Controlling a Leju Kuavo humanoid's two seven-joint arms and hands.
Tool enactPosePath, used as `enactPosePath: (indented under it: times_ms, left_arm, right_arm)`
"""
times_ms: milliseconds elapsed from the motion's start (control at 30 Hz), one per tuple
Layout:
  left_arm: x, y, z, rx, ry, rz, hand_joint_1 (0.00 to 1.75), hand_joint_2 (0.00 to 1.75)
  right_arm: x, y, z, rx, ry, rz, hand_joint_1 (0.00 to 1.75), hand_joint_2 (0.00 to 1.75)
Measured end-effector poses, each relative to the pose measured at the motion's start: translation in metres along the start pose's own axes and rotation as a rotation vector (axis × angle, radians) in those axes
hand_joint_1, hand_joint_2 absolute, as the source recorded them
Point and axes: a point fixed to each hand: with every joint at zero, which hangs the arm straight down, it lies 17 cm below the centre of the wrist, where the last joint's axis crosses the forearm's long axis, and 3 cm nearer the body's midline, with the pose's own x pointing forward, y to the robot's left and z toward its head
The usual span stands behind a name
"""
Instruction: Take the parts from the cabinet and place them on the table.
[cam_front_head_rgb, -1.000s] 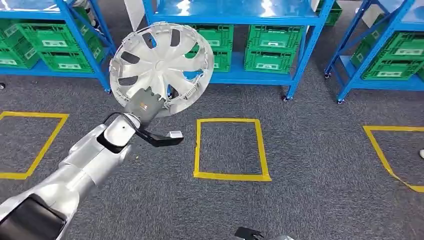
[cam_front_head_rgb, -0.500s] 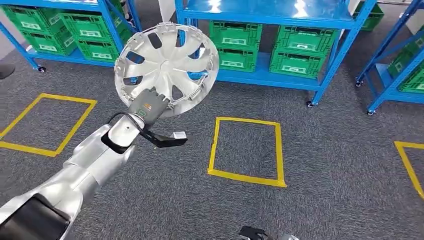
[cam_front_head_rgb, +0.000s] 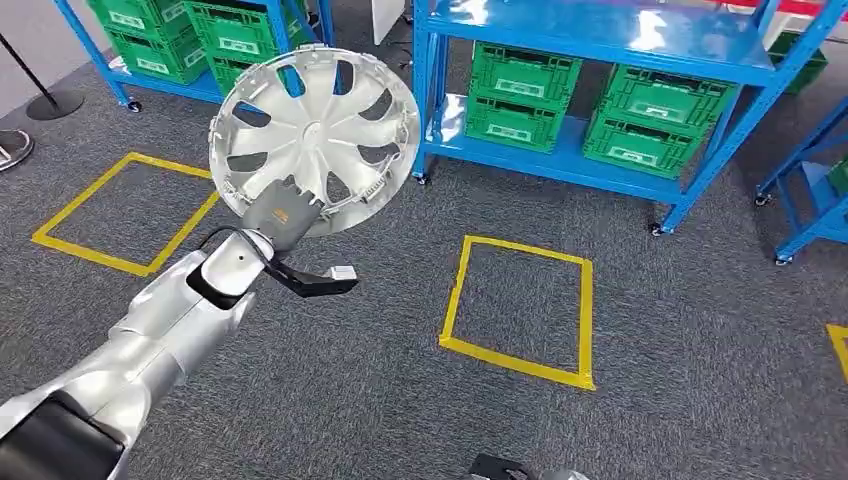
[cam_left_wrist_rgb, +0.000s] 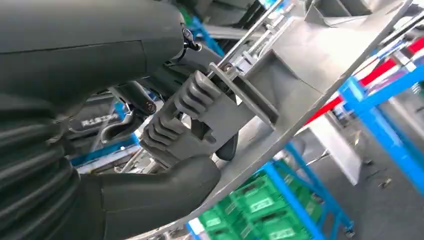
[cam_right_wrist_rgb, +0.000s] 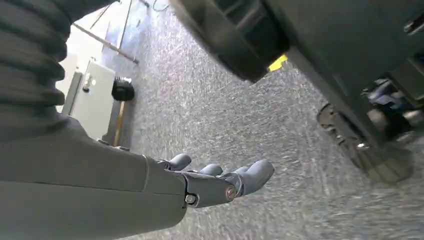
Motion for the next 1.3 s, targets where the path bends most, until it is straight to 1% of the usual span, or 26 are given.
enactPosePath:
  times_ms: [167,333,567,700,1033,1300]
  left_arm:
    - [0.002,0.002,-0.001,0.011,0.001,-0.009,1.75,1.75]
    - [-0.004,0.004,0.0,0.025,0.006,-0.006,1.75,1.75]
    - [-0.008,0.001,0.002,0.016,-0.016,0.008,1.75,1.75]
    - [-0.004,0.003,0.001,0.022,-0.035,0.006,1.75,1.75]
    - [0.003,0.024,-0.004,0.065,-0.064,0.003,1.75,1.75]
    - [0.018,0.039,-0.008,0.096,-0.092,0.007,1.75,1.75]
  right_arm:
    - [-0.002,0.003,-0.001,0.004,0.013,0.01,0.0,1.75]
    - [-0.001,-0.005,0.001,-0.009,0.023,0.022,0.0,1.75]
    - [-0.011,-0.008,0.002,-0.014,0.049,0.027,0.0,1.75]
    - [-0.008,-0.009,0.002,-0.016,0.035,0.03,0.0,1.75]
    - [0.002,-0.016,0.004,-0.028,0.023,0.051,0.0,1.75]
    - [-0.006,-0.011,0.003,-0.02,0.047,0.051,0.0,1.75]
